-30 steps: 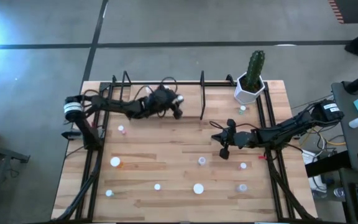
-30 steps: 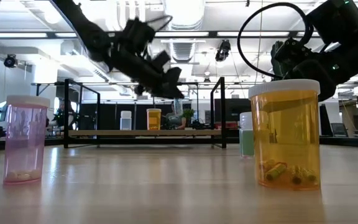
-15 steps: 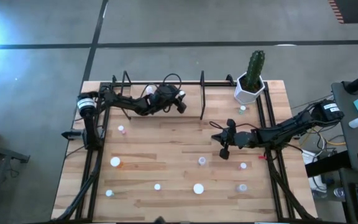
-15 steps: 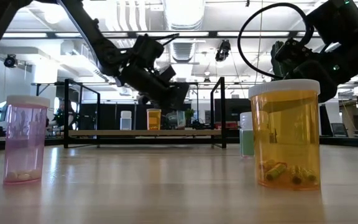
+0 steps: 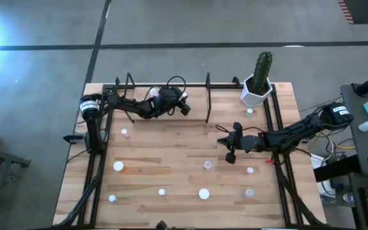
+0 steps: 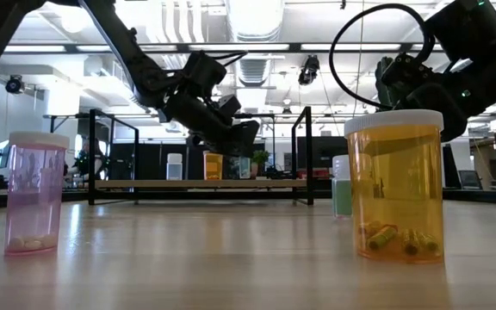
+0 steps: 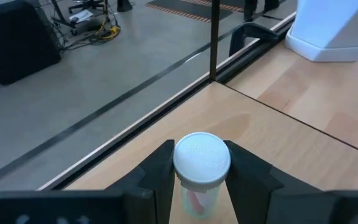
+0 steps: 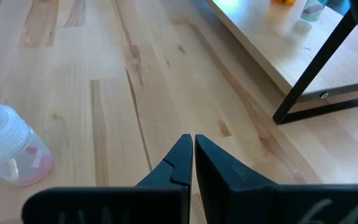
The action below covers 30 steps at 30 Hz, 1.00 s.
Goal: Pick and place medicine bottles onto shelf by color
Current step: Put the middle green pill bottle on the shelf
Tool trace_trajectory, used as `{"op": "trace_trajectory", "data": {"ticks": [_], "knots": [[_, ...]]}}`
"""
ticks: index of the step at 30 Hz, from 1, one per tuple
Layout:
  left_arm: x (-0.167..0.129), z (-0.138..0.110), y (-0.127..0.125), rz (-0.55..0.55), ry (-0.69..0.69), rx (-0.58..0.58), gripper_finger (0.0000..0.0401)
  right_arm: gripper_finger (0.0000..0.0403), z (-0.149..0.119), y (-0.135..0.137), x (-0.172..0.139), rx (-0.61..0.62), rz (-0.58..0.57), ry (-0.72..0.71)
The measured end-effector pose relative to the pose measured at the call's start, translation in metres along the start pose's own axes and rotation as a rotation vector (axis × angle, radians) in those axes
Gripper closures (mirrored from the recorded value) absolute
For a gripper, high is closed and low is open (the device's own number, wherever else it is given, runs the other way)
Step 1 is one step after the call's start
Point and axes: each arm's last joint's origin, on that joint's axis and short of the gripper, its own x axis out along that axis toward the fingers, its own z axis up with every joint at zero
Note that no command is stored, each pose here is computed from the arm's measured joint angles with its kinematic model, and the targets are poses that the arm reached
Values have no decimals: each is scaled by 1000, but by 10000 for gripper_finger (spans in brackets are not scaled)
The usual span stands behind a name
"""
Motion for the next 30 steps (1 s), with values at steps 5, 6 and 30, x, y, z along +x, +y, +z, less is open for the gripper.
{"op": "trace_trajectory", "data": {"ticks": [5, 6, 30], "knots": [[1, -1, 1, 4, 2, -1, 295, 394, 0, 0, 0, 0, 0, 0], [1, -1, 1, 4, 2, -1, 295, 394, 0, 0, 0, 0, 0, 0], [4, -6, 0, -6, 25, 3, 254, 394, 0, 0, 0, -2, 0, 2]]}}
